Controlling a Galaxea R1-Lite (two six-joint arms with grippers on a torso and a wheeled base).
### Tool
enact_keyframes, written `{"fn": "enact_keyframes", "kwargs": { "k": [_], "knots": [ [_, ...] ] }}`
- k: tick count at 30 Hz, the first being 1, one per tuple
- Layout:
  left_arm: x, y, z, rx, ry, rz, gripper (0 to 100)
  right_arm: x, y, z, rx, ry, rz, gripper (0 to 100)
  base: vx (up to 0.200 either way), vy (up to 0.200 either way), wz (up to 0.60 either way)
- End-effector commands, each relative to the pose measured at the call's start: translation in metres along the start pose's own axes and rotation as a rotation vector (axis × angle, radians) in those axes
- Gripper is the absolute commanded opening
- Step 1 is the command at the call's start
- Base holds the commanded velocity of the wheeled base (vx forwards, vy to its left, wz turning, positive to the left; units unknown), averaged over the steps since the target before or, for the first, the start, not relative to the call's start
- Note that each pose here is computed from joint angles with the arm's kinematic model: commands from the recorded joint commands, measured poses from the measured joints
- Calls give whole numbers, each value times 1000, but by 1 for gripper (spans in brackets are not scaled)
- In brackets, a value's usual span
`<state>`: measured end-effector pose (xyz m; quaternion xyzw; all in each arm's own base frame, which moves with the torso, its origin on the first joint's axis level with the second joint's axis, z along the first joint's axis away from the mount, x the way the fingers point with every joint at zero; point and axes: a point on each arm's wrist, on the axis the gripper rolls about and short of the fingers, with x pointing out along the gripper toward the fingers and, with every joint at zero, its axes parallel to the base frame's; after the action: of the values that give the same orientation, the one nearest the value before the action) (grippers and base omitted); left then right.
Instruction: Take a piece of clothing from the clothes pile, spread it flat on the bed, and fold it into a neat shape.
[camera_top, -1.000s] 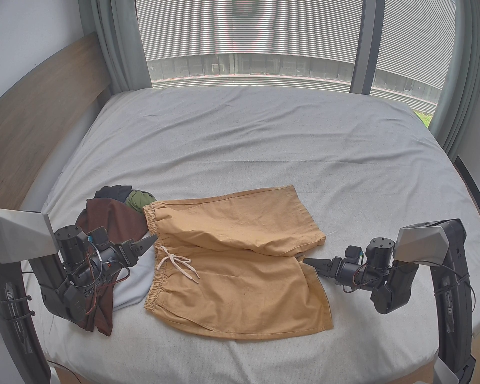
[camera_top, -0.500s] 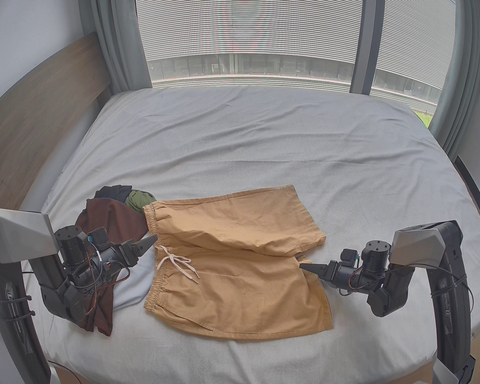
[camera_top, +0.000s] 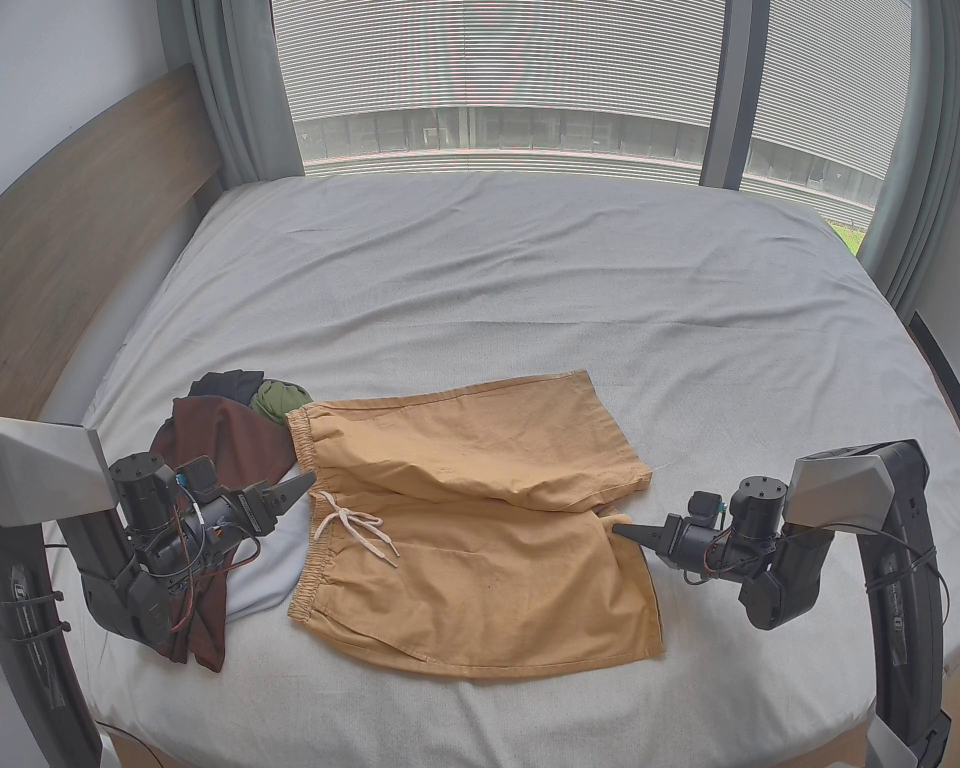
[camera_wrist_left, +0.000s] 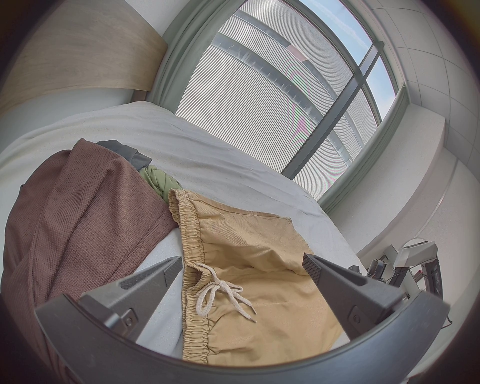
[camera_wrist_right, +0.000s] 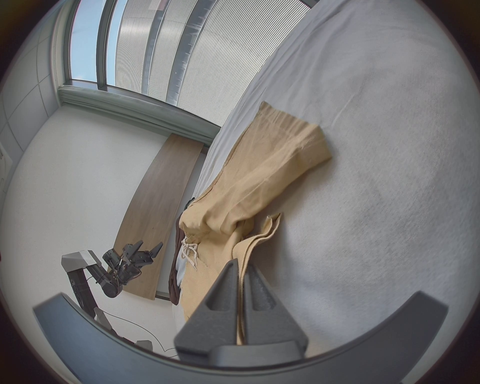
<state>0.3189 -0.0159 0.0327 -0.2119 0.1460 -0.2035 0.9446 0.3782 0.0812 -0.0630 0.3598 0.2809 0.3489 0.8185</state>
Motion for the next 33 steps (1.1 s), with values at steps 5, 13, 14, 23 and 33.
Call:
{"fn": "enact_keyframes", "kwargs": {
  "k": [5, 13, 14, 23, 33],
  "knots": [
    [0, 0, -1, -2, 5, 0, 100, -17, -3, 21, -11, -63, -15, 0, 0, 0, 0],
    [0, 1, -2, -4, 8, 3, 100, -20, -7, 19, 7, -59, -33, 0, 0, 0, 0],
    [0, 1, -2, -4, 7, 5, 100, -20, -8, 18, 11, -55, -36, 0, 0, 0, 0],
    [-1, 1, -3, -6, 10, 6, 100, -27, -13, 9, 35, -38, -65, 0, 0, 0, 0],
    [-1, 5, -7, 2, 24, 16, 100, -29, -25, 5, 39, -36, -87, 0, 0, 0, 0]
  ]
}}
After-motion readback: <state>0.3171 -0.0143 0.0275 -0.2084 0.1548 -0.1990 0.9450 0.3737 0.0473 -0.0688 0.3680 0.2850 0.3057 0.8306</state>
